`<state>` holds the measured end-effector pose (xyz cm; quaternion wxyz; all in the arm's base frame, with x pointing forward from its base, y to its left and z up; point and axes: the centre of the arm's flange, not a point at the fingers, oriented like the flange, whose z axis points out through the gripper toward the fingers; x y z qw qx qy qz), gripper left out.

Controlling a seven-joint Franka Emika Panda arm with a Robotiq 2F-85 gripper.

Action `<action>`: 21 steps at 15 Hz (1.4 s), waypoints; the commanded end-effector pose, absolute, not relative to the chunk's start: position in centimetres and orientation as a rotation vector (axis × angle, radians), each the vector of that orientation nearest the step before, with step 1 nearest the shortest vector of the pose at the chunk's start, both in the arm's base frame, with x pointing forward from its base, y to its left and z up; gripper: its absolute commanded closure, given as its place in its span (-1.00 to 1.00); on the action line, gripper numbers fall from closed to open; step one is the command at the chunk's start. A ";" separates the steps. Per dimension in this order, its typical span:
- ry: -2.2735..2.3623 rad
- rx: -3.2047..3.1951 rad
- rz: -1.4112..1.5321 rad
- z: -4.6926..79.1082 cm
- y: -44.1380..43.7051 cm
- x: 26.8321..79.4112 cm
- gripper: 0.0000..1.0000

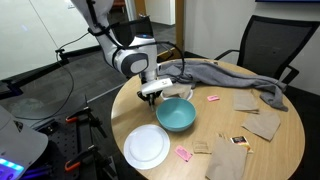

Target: Put the pen in the teal bowl

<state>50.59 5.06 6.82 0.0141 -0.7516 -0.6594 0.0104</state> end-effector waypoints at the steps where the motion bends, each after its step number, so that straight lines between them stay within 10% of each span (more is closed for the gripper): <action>1: -2.049 -2.368 -0.009 6.8 5.4 50.9 1.00; 21: -1.612 -2.718 -0.331 20.9 -3.4 50.7 0.93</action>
